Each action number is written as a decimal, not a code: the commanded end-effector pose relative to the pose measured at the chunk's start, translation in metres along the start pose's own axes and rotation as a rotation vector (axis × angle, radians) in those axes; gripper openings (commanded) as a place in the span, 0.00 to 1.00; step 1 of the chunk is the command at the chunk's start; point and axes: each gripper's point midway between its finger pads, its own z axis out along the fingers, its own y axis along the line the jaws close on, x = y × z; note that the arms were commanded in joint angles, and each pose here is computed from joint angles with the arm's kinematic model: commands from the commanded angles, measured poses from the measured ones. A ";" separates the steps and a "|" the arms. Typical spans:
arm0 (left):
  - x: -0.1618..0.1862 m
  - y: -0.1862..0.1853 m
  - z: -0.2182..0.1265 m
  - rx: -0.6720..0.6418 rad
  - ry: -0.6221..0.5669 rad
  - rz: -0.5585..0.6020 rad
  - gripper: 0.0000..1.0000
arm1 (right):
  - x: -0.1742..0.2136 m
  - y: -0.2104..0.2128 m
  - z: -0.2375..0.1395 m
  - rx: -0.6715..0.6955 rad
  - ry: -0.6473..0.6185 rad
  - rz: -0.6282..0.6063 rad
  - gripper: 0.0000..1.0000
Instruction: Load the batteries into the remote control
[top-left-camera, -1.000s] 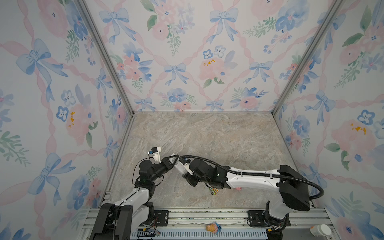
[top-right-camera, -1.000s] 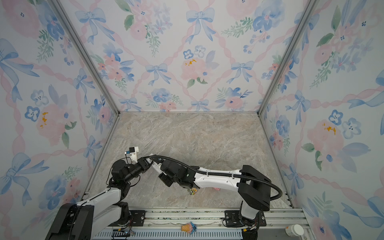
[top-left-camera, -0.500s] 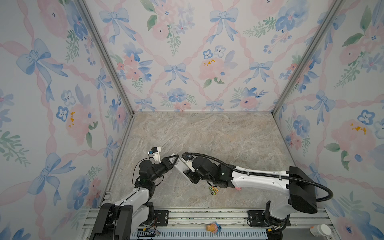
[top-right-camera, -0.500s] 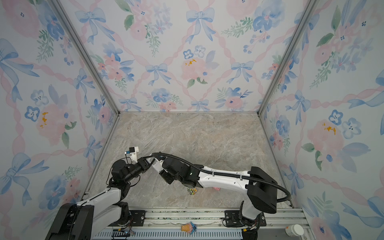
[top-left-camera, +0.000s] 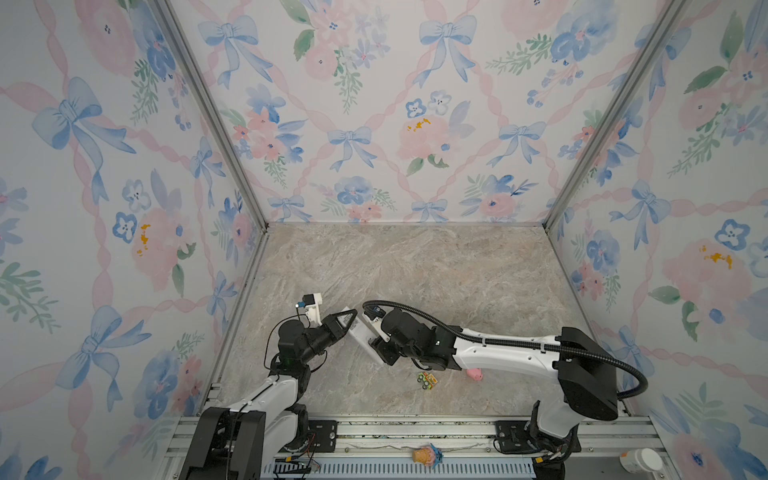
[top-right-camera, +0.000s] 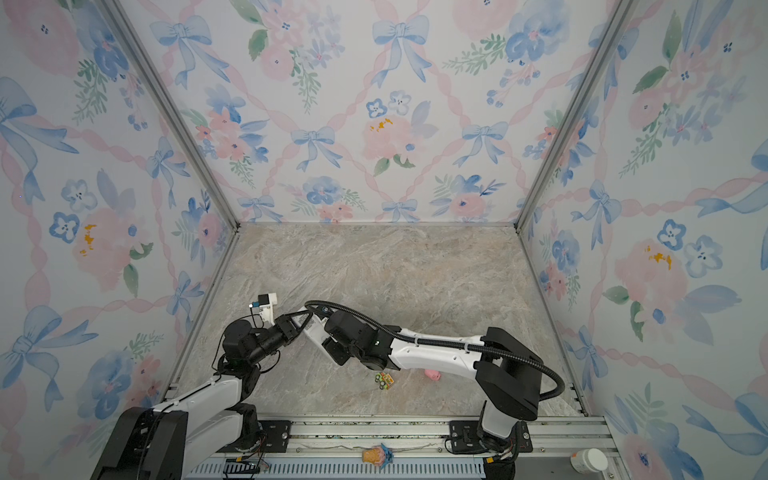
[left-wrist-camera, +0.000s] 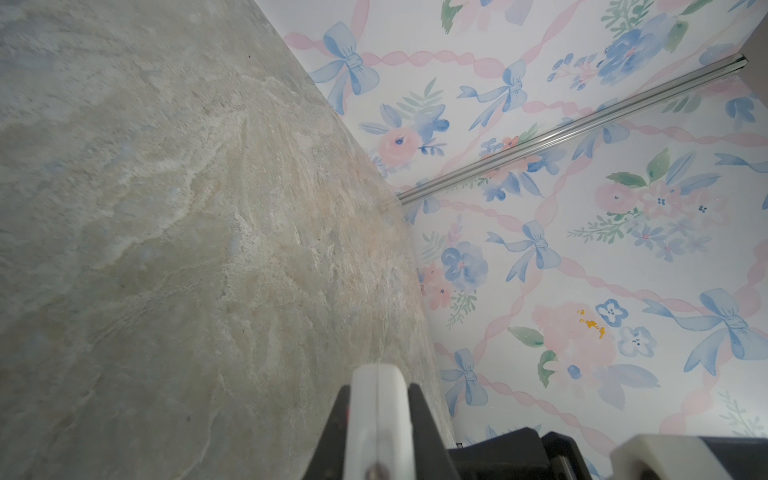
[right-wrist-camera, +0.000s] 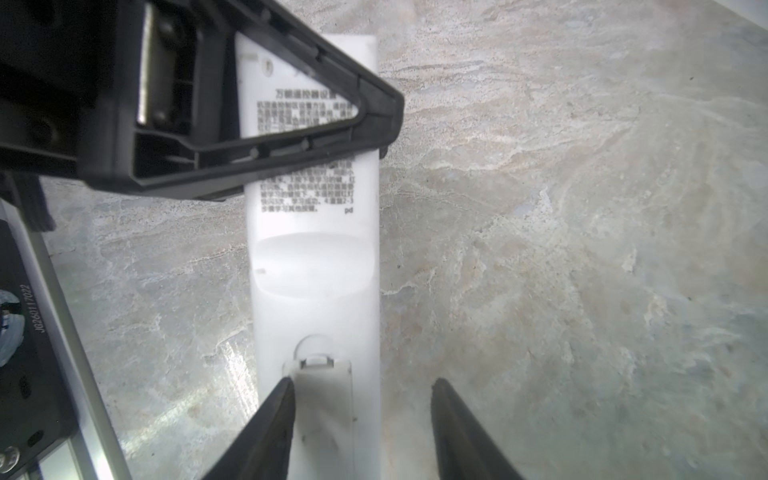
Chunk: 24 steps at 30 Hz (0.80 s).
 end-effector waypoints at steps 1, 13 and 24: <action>-0.007 -0.013 -0.001 0.048 -0.018 0.022 0.00 | 0.011 -0.004 0.012 0.007 0.048 0.014 0.54; -0.011 -0.009 0.000 0.023 -0.035 0.012 0.00 | 0.002 0.001 -0.006 -0.040 0.026 -0.025 0.76; -0.021 0.009 -0.002 -0.098 -0.091 -0.059 0.00 | 0.014 0.006 0.006 -0.049 0.072 -0.124 0.88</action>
